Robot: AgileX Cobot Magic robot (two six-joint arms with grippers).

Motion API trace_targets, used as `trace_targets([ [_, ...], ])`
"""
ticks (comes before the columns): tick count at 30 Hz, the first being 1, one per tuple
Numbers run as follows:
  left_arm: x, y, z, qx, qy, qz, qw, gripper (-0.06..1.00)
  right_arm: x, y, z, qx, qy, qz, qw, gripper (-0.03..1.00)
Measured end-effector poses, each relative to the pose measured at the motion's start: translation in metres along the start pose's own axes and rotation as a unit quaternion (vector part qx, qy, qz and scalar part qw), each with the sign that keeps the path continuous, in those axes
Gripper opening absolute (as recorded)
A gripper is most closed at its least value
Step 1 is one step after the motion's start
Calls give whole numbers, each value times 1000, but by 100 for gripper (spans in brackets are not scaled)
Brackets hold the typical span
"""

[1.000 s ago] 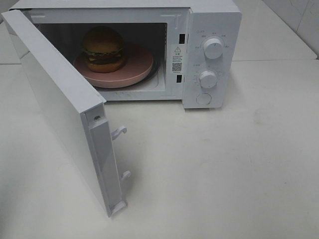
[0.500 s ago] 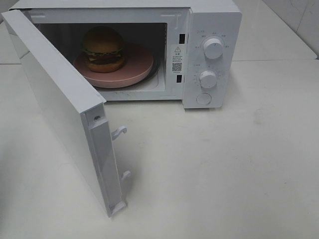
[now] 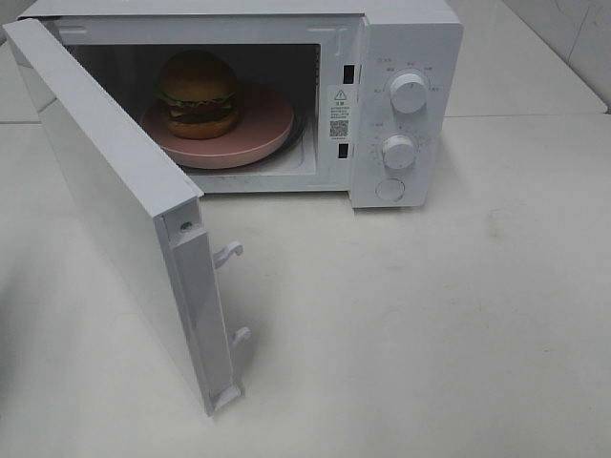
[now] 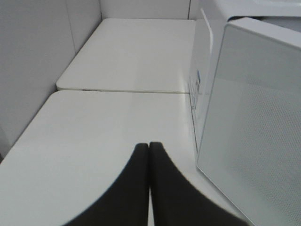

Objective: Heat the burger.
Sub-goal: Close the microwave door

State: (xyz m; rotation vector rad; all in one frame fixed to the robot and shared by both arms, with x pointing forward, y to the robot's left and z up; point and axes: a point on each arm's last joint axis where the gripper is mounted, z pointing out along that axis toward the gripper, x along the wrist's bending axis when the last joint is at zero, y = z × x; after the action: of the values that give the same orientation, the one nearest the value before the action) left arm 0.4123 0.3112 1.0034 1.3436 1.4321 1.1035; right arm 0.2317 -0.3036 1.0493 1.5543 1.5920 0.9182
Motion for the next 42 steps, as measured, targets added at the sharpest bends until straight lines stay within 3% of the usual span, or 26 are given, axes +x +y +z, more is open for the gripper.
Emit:
trace_targets([
  [3,-5,-4,7,7,-27,11,1000,0,0,0,0,0,0,0,1000,75],
  [5,-13,-7,16,-3,-76,28,997,0,0,0,0,0,0,0,1000,75],
  [6,-13,-7,16,-3,-76,28,997,0,0,0,0,0,0,0,1000,75],
  [8,-20,-9,24,-16,-115,27,993,0,0,0,0,0,0,0,1000,75],
  [16,-29,-23,40,-18,-170,21,985,0,0,0,0,0,0,0,1000,75],
  [19,-31,-24,42,-19,-175,20,984,0,0,0,0,0,0,0,1000,75],
  [25,-55,-41,51,5,-220,33,975,0,0,0,0,0,0,0,1000,75],
  [42,-96,-63,55,10,-230,13,973,0,0,0,0,0,0,0,1000,75],
])
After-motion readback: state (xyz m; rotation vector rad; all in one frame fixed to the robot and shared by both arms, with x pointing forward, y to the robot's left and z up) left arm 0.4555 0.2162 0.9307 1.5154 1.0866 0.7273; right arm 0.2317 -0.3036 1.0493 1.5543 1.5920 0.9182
